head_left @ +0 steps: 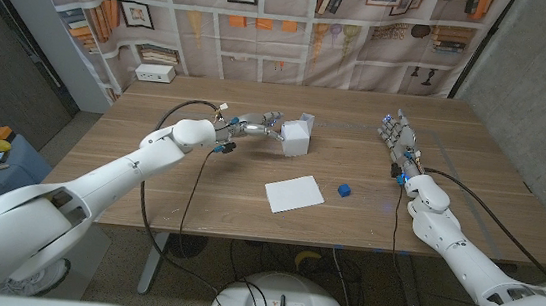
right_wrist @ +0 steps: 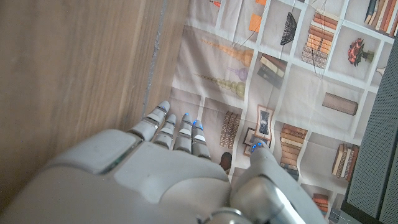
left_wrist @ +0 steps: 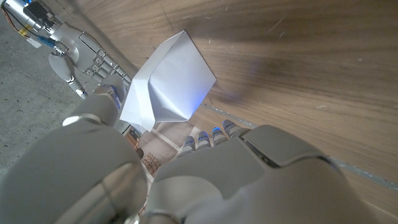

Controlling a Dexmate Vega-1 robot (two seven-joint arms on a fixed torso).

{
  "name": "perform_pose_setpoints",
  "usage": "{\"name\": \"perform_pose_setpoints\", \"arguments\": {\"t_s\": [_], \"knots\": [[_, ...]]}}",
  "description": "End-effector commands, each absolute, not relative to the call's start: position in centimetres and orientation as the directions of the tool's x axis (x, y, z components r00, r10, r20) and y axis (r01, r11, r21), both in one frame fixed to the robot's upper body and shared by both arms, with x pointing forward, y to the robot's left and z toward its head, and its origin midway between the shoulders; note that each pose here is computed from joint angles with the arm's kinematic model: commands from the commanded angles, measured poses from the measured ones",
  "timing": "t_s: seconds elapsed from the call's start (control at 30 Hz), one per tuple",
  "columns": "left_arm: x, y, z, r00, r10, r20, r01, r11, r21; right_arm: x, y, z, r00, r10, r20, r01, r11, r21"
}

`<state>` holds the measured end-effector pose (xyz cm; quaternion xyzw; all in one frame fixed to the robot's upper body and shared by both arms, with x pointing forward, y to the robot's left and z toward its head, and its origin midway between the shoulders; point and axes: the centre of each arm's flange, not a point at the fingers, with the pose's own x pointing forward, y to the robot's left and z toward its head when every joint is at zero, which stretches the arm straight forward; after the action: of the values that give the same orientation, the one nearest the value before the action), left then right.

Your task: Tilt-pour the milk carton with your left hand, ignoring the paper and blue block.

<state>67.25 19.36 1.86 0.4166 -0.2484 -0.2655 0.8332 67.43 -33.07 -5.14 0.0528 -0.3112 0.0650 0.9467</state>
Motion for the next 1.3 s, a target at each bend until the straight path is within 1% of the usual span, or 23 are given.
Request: {"name": "perform_pose_setpoints", "arguments": {"t_s": [0.03,0.6,0.93,1.3], "knots": [[68.1,18.7,1.8,0.732,-0.655,0.185,0.239,0.501,0.832,67.2,-33.2,-5.2,0.796,0.086,0.599,-0.153,0.986,0.062],[69.3,17.8,1.9,0.723,-0.665,0.187,0.245,0.499,0.831,67.0,-33.5,-5.4,0.795,0.075,0.602,-0.145,0.987,0.068],[69.4,16.8,1.9,0.71,-0.678,0.188,0.247,0.49,0.836,66.9,-33.5,-5.7,0.797,0.067,0.601,-0.14,0.987,0.076],[69.5,16.3,1.4,0.719,-0.662,0.213,0.239,0.523,0.818,67.2,-33.6,-5.7,0.798,0.065,0.6,-0.141,0.987,0.08]]}}
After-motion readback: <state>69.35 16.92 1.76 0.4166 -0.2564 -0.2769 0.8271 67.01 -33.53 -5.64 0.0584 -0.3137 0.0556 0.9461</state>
